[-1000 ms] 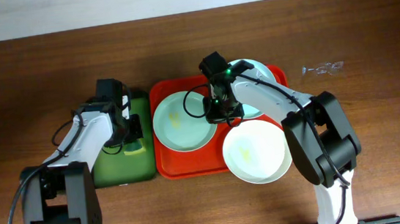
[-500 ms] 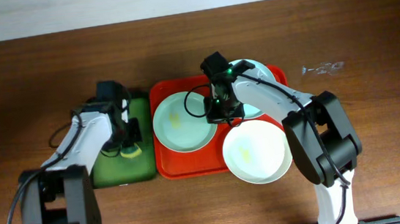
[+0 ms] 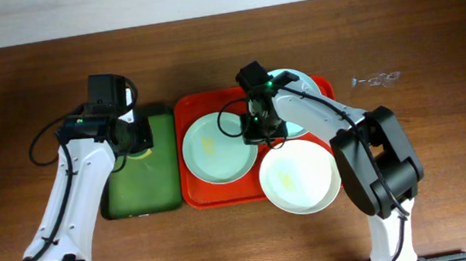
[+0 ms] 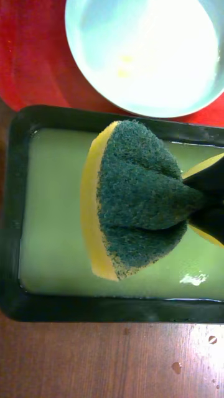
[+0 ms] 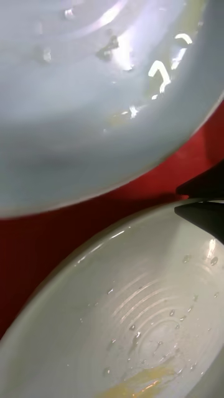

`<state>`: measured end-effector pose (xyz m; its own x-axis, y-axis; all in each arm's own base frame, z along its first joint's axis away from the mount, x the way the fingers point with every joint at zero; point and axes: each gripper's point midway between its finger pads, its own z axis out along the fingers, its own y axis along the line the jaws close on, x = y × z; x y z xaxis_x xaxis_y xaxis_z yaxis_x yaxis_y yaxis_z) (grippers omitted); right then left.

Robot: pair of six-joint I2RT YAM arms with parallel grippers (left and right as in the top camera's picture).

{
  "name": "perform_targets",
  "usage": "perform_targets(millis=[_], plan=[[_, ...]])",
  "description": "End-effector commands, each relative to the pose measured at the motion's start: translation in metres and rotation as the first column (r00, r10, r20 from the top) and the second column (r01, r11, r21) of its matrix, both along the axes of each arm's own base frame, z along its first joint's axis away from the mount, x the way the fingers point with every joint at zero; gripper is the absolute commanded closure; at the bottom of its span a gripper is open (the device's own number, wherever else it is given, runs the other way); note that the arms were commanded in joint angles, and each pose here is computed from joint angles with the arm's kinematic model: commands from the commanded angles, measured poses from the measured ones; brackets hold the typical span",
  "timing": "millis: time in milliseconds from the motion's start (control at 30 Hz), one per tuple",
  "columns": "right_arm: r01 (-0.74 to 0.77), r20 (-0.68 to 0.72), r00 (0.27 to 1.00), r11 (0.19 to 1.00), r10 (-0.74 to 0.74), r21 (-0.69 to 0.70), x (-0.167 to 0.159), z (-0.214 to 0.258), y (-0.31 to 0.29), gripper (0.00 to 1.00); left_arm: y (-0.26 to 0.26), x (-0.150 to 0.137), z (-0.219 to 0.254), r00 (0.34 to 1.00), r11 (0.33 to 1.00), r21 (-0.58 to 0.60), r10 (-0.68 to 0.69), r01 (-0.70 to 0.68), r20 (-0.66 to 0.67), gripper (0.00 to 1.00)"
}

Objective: Clean dirty plates on tray and stack at the side
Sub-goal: 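Scrub the left plate's surface with the sponge in the left gripper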

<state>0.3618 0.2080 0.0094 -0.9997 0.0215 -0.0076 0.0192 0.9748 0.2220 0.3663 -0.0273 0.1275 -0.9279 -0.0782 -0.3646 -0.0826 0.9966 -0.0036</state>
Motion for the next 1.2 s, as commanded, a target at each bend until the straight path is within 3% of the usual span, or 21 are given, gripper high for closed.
perform_targets(millis=[0, 100, 167, 200, 267, 433, 533, 767, 1000, 1067, 1167], plan=[[0.094, -0.001, 0.996, 0.995, -0.094, -0.014, -0.001, 0.014, -0.009, 0.96, 0.001, 0.001, -0.017, 0.999, 0.999, 0.026, -0.018, 0.019, -0.051, 1.00], [0.121, -0.055, 0.991, 0.992, -0.119, 0.028, -0.010, 0.016, -0.002, 0.96, 0.001, -0.001, -0.034, 0.992, 0.998, 0.037, -0.037, 0.041, -0.118, 1.00], [0.024, 0.029, 0.999, 0.999, -0.025, 0.037, 0.005, 0.016, 0.000, 0.70, 0.000, 0.002, -0.030, 0.992, 0.998, 0.033, -0.040, 0.045, -0.117, 1.00], [0.010, 0.051, 0.999, 0.999, -0.012, 0.034, 0.009, 0.016, 0.001, 0.69, -0.001, 0.002, -0.030, 0.992, 0.998, 0.034, -0.043, 0.047, -0.116, 1.00], [0.013, 0.066, 0.998, 1.000, -0.013, 0.013, 0.011, 0.014, -0.001, 0.96, -0.005, 0.002, -0.029, 0.992, 0.998, 0.035, -0.055, 0.059, -0.115, 1.00], [0.034, 0.034, 0.999, 0.999, -0.035, 0.020, 0.000, 0.014, 0.012, 0.96, -0.020, 0.019, -0.003, 0.993, 0.997, 0.022, -0.075, 0.077, -0.087, 1.00], [0.033, 0.036, 0.999, 0.999, -0.033, 0.016, 0.000, 0.014, 0.012, 0.96, -0.070, 0.026, -0.002, 0.986, 0.983, -0.086, -0.164, 0.161, -0.036, 1.00], [-0.107, 0.074, 0.992, 0.994, 0.106, 0.010, 0.001, 0.014, 0.013, 0.96, -0.125, 0.051, -0.073, 0.954, 0.952, -0.108, -0.294, 0.287, -0.055, 1.00], [-0.126, 0.078, 0.989, 0.992, 0.124, 0.012, 0.001, 0.014, 0.013, 0.96, -0.148, 0.032, -0.139, 0.908, 0.923, -0.173, -0.374, 0.344, -0.189, 1.00], [-0.126, 0.078, 0.989, 0.992, 0.124, 0.012, 0.001, 0.014, 0.013, 0.96, -0.186, 0.013, -0.135, 0.830, 0.820, -0.339, -0.533, 0.461, -0.161, 1.00], [-0.126, 0.078, 0.989, 0.992, 0.124, 0.012, 0.001, 0.014, 0.014, 0.96, -0.181, 0.029, -0.098, 0.846, 0.826, -0.318, -0.521, 0.465, -0.117, 1.00]])
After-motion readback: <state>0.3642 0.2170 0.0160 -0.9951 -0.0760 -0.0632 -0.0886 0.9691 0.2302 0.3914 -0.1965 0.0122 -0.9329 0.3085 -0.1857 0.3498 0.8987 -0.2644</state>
